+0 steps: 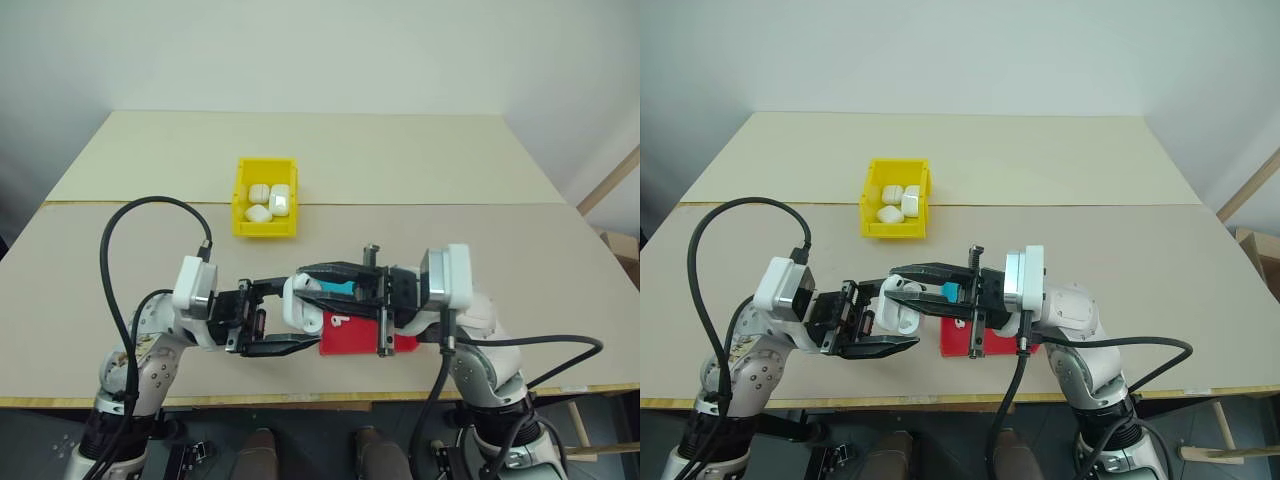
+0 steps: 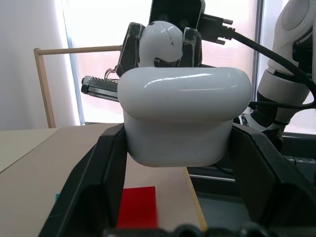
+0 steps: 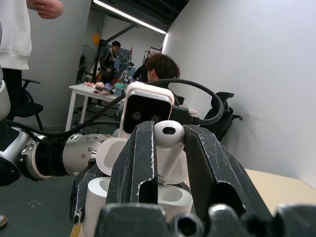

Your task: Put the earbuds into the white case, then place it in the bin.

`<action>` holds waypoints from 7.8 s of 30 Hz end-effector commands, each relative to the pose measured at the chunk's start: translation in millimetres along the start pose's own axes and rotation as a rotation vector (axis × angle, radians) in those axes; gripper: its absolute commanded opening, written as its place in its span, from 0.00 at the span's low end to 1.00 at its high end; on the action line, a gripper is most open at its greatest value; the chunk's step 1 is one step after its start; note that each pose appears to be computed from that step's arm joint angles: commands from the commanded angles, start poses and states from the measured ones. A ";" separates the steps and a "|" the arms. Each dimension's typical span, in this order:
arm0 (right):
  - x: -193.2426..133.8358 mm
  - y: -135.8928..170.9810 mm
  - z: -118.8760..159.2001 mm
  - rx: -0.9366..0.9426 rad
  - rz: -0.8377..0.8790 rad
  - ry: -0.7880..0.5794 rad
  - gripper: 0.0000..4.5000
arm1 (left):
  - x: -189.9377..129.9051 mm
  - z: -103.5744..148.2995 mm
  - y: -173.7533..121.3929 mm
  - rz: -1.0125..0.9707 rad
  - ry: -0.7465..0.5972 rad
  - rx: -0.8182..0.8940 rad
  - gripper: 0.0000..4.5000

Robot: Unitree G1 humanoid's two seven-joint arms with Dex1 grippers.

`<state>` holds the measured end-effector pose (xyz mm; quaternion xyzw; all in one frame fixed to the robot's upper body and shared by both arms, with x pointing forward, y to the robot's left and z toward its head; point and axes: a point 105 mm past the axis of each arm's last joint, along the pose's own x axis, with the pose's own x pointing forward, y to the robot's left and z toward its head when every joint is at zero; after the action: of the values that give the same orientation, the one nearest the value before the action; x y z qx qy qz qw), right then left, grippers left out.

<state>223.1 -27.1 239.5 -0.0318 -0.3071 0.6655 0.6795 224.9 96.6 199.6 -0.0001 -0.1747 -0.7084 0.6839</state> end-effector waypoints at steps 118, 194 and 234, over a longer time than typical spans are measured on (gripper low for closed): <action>-98.6 -114.4 -116.3 -0.348 0.847 1.581 0.25 | -49.7 -12.4 -21.4 0.149 0.226 0.117 0.63; -27.9 -13.1 62.3 0.390 -0.074 0.349 0.25 | 19.3 17.1 10.2 -0.013 0.027 0.137 0.63; -10.3 -2.1 48.8 0.461 0.018 0.380 0.25 | 27.8 15.5 12.5 -0.010 -0.072 0.096 0.63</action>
<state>207.1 -54.5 271.1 -0.0001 0.0021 0.7023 0.7119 233.6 74.4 217.4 -0.0027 -0.2140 -0.7014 0.6798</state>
